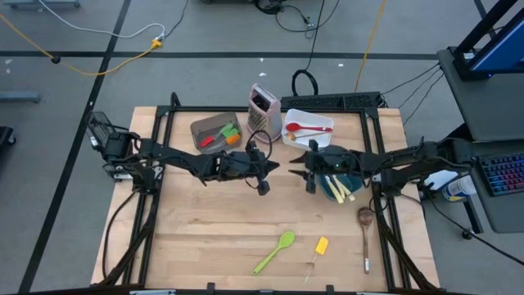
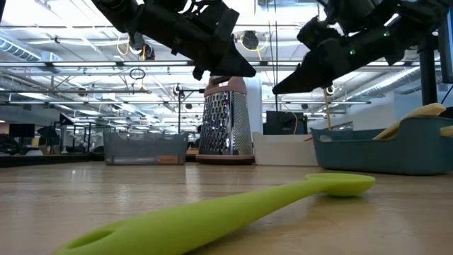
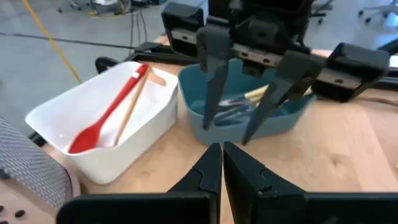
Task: Pick & Place Kitchen Items
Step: Put the green serving spoon into the white bin
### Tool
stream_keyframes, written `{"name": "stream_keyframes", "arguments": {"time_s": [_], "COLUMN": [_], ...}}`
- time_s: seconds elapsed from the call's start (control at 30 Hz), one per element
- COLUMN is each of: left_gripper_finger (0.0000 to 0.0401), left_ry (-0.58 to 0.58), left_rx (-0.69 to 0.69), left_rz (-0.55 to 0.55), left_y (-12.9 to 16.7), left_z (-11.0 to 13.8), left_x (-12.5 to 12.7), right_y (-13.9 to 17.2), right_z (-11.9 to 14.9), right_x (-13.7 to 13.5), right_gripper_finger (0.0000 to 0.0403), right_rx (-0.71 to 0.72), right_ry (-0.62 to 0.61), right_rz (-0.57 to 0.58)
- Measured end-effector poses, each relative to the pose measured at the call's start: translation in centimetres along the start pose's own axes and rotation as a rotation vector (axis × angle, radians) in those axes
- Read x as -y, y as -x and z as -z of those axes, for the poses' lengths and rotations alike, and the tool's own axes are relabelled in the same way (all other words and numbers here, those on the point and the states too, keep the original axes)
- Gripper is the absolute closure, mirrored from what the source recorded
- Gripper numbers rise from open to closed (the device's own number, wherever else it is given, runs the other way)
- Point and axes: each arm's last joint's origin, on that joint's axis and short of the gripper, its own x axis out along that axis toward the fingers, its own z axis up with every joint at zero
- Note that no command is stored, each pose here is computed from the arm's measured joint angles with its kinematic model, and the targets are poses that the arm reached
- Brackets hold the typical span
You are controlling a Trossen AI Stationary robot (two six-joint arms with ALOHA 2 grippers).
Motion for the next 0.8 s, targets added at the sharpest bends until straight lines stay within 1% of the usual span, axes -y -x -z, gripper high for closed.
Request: {"name": "stream_keyframes", "arguments": {"time_s": [0.27, 0.4, 0.5, 0.67, 0.8], "left_gripper_finger": [0.0379, 0.0373, 0.035, 0.0289, 0.0252], "left_ry": [-0.011, -0.018, -0.025, -0.003, 0.017], "left_rx": [-0.033, -0.035, -0.034, -0.035, -0.035], "left_rz": [0.031, 0.037, 0.037, 0.037, 0.047], "left_y": [0.1, 0.2, 0.2, 0.2, 0.3], "left_z": [0.4, 0.4, 0.4, 0.4, 0.4], "left_x": [0.5, 0.7, 0.7, 0.7, 1.2], "right_y": [0.2, 0.3, 0.3, 0.4, 0.5], "right_z": [-0.2, -0.6, -0.9, -1.1, -1.1], "right_x": [-2.2, -2.8, -3.1, -3.5, -3.9], "right_gripper_finger": [0.0261, 0.0261, 0.0261, 0.026, 0.0247], "right_rx": [0.009, 0.049, 0.086, 0.106, 0.108], "right_ry": [0.031, 0.065, 0.088, 0.095, 0.098], "right_rz": [-0.085, -0.104, -0.111, -0.123, -0.138]}}
